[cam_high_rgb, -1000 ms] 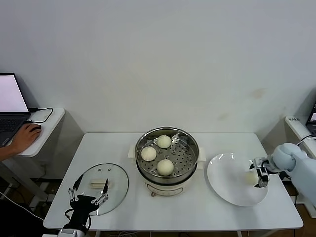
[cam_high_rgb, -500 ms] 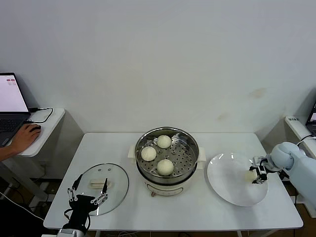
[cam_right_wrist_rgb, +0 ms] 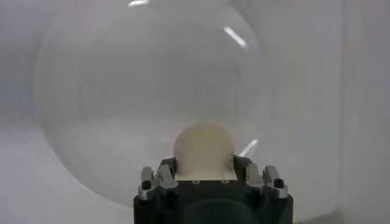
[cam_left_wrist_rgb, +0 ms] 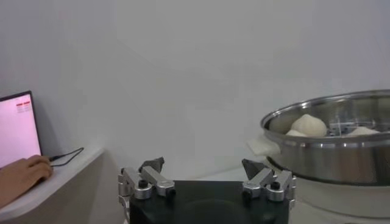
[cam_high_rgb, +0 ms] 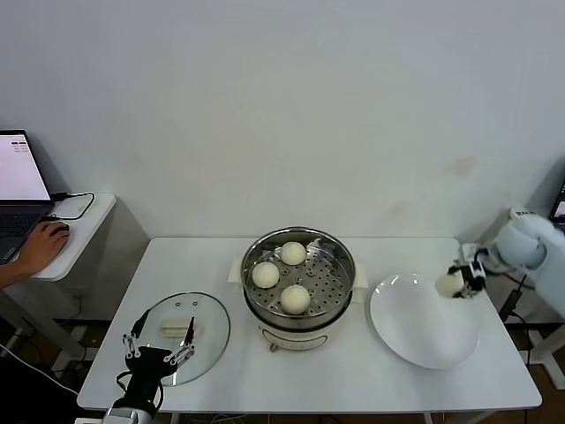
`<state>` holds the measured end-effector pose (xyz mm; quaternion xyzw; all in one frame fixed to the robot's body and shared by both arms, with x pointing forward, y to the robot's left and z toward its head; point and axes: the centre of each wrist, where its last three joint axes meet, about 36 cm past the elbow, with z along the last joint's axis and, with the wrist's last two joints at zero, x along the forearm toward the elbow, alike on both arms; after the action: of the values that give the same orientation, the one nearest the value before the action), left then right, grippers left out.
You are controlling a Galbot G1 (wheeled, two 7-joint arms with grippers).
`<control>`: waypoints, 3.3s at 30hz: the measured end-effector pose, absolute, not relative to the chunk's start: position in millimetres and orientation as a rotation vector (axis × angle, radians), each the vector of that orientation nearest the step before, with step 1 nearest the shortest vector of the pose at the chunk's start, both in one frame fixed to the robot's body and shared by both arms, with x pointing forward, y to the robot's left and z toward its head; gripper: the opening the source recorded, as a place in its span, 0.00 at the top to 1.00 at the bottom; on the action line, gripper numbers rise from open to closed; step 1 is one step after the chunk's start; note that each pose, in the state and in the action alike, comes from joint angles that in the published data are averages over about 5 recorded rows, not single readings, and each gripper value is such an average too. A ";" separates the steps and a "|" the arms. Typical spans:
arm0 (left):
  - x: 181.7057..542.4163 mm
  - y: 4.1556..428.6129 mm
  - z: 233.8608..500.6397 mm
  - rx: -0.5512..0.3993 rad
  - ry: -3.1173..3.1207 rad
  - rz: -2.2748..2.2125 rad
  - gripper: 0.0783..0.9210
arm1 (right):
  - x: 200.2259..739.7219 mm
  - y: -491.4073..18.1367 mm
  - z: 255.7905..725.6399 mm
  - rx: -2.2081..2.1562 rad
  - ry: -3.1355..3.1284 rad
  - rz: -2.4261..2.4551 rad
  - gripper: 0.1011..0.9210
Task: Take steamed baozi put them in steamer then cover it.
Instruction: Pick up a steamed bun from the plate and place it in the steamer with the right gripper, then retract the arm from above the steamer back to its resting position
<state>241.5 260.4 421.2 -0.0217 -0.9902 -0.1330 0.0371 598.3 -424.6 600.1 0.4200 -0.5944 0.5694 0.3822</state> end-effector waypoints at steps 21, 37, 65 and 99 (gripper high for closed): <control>243.4 261.4 423.2 -0.045 -3.055 -0.388 0.12 | 595.9 -210.1 677.0 1.301 -1.670 1.405 0.39; 243.4 263.9 425.2 -0.033 -3.059 -0.386 0.12 | 608.6 -154.3 603.0 1.242 -1.597 1.359 0.38; 247.4 263.4 421.8 -0.035 -3.061 -0.376 0.12 | 563.8 -208.7 615.4 1.202 -1.948 1.301 0.12; 255.4 275.5 344.3 0.093 -2.961 -0.975 0.12 | 345.7 -343.0 373.5 0.242 -3.277 0.309 0.12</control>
<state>255.4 275.5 344.3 0.0298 -0.9493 -0.3126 0.0114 345.7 -343.0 373.5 0.0732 -0.9898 0.0932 -0.0794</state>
